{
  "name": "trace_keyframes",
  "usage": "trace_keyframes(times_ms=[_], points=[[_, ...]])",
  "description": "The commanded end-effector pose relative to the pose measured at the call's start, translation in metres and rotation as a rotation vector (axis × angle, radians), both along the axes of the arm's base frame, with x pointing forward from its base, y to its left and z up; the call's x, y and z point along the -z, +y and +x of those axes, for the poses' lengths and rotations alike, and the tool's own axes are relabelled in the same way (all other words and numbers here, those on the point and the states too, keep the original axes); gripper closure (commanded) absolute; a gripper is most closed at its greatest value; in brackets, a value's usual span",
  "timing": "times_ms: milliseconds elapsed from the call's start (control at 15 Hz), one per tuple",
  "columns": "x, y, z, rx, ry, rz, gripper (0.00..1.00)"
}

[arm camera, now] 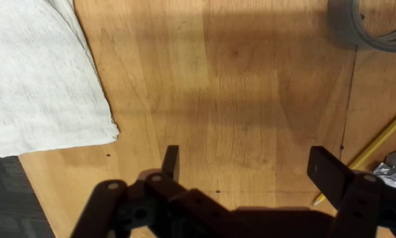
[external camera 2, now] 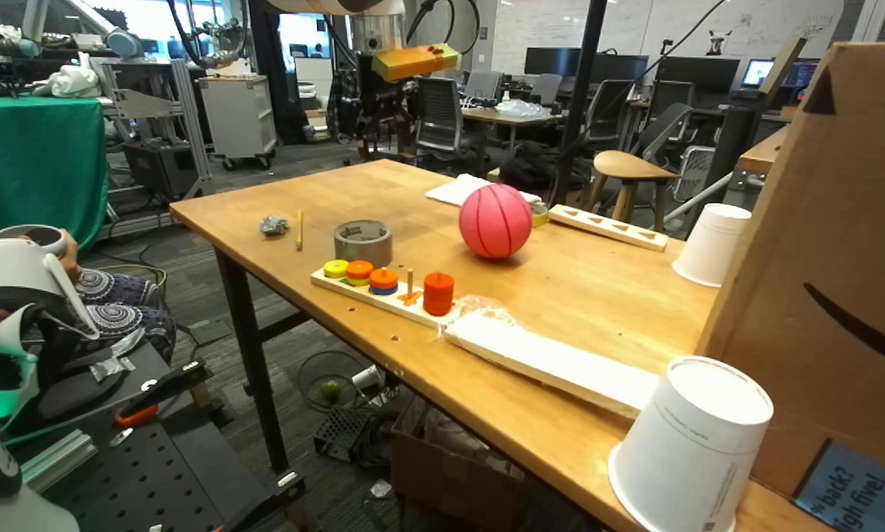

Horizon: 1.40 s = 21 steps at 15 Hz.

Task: Move the ball towards the box

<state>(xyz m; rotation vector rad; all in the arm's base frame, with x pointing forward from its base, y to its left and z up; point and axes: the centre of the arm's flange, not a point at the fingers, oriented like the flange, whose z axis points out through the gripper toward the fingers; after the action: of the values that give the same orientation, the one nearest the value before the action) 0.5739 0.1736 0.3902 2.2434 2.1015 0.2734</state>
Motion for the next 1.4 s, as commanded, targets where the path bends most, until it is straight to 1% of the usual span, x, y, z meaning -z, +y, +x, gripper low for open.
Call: trace_keyframes(times_ms=[0,267,467,667,800,933,1067,1200,1333], points=[[0.001,0.001,0.019,0.007,0.005,0.056,0.0],[0.017,-0.017,0.041,0.055,0.025,0.041,0.0],[0.037,-0.046,0.056,0.114,0.055,0.026,0.0],[0.062,-0.091,0.063,0.197,0.071,-0.025,0.0],[0.072,-0.13,0.062,0.269,0.073,-0.055,0.0],[0.071,-0.169,0.052,0.349,0.054,-0.073,0.0],[0.064,-0.2,0.038,0.411,-0.011,-0.117,0.0],[0.053,-0.234,0.023,0.461,-0.087,-0.188,0.0],[0.034,-0.274,0.001,0.52,-0.147,-0.254,0.0]])
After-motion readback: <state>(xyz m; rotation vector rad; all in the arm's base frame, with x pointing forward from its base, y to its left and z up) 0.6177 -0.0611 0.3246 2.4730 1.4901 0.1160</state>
